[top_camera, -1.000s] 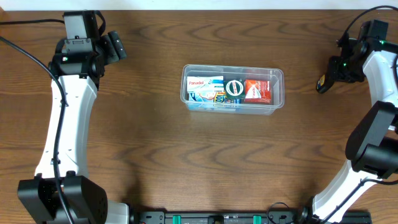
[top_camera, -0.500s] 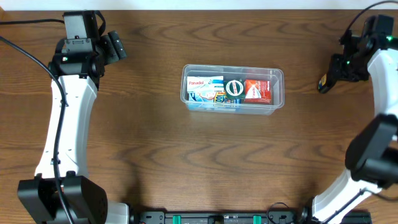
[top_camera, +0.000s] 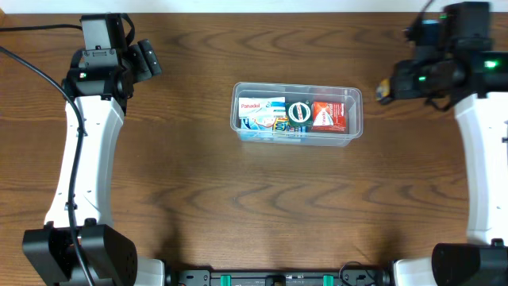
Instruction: Pack container
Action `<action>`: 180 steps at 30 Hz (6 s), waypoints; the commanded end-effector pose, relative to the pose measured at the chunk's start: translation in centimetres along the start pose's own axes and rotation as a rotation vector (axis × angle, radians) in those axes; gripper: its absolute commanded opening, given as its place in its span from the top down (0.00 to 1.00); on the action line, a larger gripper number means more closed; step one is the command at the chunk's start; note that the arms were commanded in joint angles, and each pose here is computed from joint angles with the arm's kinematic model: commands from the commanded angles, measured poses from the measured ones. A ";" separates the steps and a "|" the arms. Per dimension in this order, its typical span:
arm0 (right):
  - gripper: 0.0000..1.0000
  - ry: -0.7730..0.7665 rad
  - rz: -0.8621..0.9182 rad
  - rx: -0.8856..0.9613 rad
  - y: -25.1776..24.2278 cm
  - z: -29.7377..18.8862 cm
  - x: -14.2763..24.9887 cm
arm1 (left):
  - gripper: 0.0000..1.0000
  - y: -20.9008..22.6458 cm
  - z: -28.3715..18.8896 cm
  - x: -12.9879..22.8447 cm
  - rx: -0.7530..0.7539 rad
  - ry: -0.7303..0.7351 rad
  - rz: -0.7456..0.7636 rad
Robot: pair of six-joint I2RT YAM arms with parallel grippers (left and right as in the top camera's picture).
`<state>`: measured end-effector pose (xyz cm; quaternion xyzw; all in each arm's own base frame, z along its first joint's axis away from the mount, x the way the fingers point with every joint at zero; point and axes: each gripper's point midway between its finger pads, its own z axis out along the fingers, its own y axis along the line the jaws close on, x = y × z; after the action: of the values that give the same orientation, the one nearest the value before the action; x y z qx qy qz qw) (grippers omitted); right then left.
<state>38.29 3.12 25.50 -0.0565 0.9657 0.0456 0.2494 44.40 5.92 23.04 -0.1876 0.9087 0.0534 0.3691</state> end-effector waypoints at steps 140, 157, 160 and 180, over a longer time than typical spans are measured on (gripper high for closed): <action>0.99 0.301 0.157 -0.130 6.7 2.2 15.2 | 0.02 0.1 -0.9 -1.0 0.004 -0.028 -0.011; 0.99 0.300 0.229 -0.114 6.2 8.7 18.7 | 0.02 0.1 -0.9 -1.0 0.004 -0.028 -0.011; 0.99 0.277 0.226 -0.103 5.9 9.4 18.4 | 0.02 0.1 -0.9 -1.0 0.004 -0.028 -0.011; 0.99 0.105 0.157 -0.022 4.3 12.6 14.3 | 0.02 0.1 -0.9 -1.0 0.004 -0.028 -0.011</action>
<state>30.38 8.09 7.76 0.0274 0.9803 0.0917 0.1729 44.39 5.92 23.06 -0.1877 0.9086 0.0533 0.3693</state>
